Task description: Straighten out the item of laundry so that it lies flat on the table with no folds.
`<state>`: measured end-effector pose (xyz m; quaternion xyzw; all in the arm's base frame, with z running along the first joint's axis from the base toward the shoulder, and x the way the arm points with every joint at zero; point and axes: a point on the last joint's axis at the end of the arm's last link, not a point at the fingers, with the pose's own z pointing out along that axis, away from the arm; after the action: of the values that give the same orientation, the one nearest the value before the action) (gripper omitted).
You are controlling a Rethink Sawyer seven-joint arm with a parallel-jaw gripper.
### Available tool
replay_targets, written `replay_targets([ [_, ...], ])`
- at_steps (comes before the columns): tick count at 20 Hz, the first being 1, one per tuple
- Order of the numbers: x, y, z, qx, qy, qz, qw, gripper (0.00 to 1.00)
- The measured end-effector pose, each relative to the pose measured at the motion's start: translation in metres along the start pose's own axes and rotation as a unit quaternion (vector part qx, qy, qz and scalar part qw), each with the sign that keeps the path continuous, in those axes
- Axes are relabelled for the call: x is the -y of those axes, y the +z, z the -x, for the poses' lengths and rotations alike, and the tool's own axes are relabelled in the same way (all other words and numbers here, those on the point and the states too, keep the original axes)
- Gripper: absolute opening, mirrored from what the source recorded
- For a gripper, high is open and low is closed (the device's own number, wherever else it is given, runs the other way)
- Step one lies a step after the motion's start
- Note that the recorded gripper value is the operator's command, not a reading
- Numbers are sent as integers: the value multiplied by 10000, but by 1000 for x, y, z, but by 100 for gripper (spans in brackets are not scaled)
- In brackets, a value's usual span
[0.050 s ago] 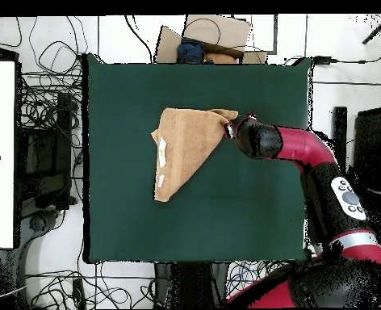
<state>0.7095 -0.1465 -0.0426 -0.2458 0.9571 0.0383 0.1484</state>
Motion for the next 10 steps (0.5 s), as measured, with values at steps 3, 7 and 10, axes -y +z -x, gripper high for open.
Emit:
replay_targets([
  [3,5,-1,-4,-52,-218,18,9997,0],
  [7,10,-1,-6,-91,-437,27,9990,0],
  [10,12,-1,-6,-118,-614,37,9980,0],
])
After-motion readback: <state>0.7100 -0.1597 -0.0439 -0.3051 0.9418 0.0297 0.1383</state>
